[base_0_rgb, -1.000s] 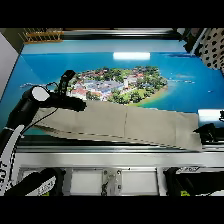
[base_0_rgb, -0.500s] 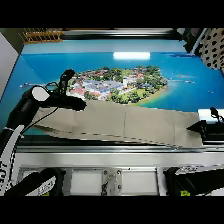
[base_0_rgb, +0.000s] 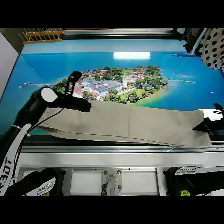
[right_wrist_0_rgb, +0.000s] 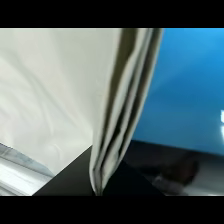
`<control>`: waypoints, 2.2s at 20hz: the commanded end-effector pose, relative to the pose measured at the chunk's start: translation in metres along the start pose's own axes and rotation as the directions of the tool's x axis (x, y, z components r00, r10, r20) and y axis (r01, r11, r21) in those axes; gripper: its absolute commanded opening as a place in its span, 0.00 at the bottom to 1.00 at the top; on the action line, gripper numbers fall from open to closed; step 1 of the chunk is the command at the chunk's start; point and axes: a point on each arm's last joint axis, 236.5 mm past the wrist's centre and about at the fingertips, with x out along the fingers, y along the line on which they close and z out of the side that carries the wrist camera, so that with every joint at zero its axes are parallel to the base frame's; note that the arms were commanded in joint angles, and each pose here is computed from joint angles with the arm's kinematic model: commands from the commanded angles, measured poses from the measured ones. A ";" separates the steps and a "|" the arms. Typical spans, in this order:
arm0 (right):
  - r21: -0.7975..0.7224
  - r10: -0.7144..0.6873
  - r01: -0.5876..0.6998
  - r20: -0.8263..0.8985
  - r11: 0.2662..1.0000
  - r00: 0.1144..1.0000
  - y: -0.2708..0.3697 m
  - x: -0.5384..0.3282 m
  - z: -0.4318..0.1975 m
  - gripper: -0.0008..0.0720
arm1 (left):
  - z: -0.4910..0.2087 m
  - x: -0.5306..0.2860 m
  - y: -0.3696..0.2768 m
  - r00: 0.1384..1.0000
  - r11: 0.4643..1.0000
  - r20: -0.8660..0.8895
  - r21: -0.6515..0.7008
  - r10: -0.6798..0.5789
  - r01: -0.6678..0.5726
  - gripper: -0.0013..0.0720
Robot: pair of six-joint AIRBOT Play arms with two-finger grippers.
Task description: Fold the clothes and pants, and hang the long-sleeved shirts on hangers.
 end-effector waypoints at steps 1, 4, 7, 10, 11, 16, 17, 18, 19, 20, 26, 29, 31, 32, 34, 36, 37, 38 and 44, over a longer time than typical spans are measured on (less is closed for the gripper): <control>0.021 -0.103 0.102 0.051 0.995 0.993 0.011 -0.048 0.008 0.02 | -0.003 0.045 -0.026 0.997 0.998 -0.062 0.051 -0.038 0.041 0.03; -0.003 -0.142 0.143 0.088 0.990 0.986 0.041 -0.078 0.014 0.02 | 0.007 0.090 -0.054 0.991 0.990 -0.113 0.120 -0.066 0.079 0.03; -0.063 -0.170 0.178 0.108 0.982 0.979 0.077 -0.097 0.013 0.02 | 0.018 0.128 -0.073 0.987 0.981 -0.140 0.164 -0.082 0.105 0.03; -0.137 -0.191 0.210 0.136 0.968 0.972 0.107 -0.108 0.011 0.02 | 0.024 0.156 -0.085 0.980 0.973 -0.172 0.189 -0.098 0.131 0.03; -0.156 -0.197 0.219 0.146 0.963 0.969 0.115 -0.112 0.010 0.02 | 0.027 0.163 -0.085 0.978 0.972 -0.181 0.190 -0.102 0.137 0.03; -0.206 -0.206 0.241 0.177 0.949 0.962 0.154 -0.130 0.000 0.02 | 0.027 0.182 -0.088 0.969 0.973 -0.209 0.157 -0.136 0.170 0.03; -0.219 -0.197 0.236 0.188 0.947 0.962 0.165 -0.133 -0.001 0.02 | 0.026 0.183 -0.088 0.967 0.973 -0.212 0.150 -0.141 0.175 0.03; -0.247 -0.176 0.223 0.199 0.943 0.964 0.178 -0.136 -0.002 0.02 | 0.023 0.185 -0.092 0.965 0.972 -0.219 0.151 -0.146 0.181 0.03; -0.283 -0.143 0.201 0.212 0.938 0.967 0.194 -0.140 -0.002 0.02 | 0.020 0.188 -0.094 0.963 0.971 -0.226 0.157 -0.144 0.182 0.03; -0.314 -0.114 0.187 0.238 0.931 0.965 0.210 -0.144 0.000 0.02 | 0.017 0.190 -0.095 0.961 0.970 -0.234 0.157 -0.146 0.185 0.03; -0.520 0.036 0.138 0.311 0.843 0.950 0.296 -0.162 -0.001 0.02 | 0.001 0.202 -0.111 0.950 0.963 -0.272 0.176 -0.153 0.205 0.03; -0.607 0.131 0.086 0.304 0.790 0.944 0.334 -0.165 -0.006 0.02 | 0.001 0.202 -0.111 0.950 0.963 -0.273 0.175 -0.153 0.206 0.03; -0.646 0.186 0.055 0.299 0.761 0.936 0.353 -0.166 -0.008 0.02 | 0.000 0.202 -0.111 0.950 0.963 -0.273 0.175 -0.153 0.206 0.03; -0.668 0.222 0.031 0.291 0.744 0.931 0.364 -0.166 -0.009 0.02 | 0.000 0.202 -0.112 0.950 0.963 -0.273 0.174 -0.154 0.206 0.03; -0.707 0.286 -0.015 0.266 0.707 0.921 0.385 -0.164 -0.013 0.02 | 0.000 0.202 -0.113 0.949 0.962 -0.274 0.175 -0.156 0.209 0.03; -0.747 0.324 -0.043 0.235 0.663 0.916 0.404 -0.159 -0.019 0.02 | 0.000 0.202 -0.114 0.948 0.962 -0.276 0.174 -0.158 0.211 0.03; -0.764 0.328 -0.046 0.221 0.643 0.919 0.410 -0.155 -0.022 0.02 | 0.001 0.201 -0.114 0.949 0.962 -0.274 0.176 -0.158 0.211 0.03; -0.779 0.333 -0.057 0.199 0.625 0.922 0.417 -0.149 -0.025 0.02 | 0.003 0.199 -0.115 0.950 0.961 -0.268 0.178 -0.159 0.211 0.03; -0.855 0.356 -0.175 0.012 0.489 0.934 0.466 -0.109 -0.051 0.02 | 0.034 0.167 -0.115 0.969 0.960 -0.187 0.195 -0.162 0.198 0.03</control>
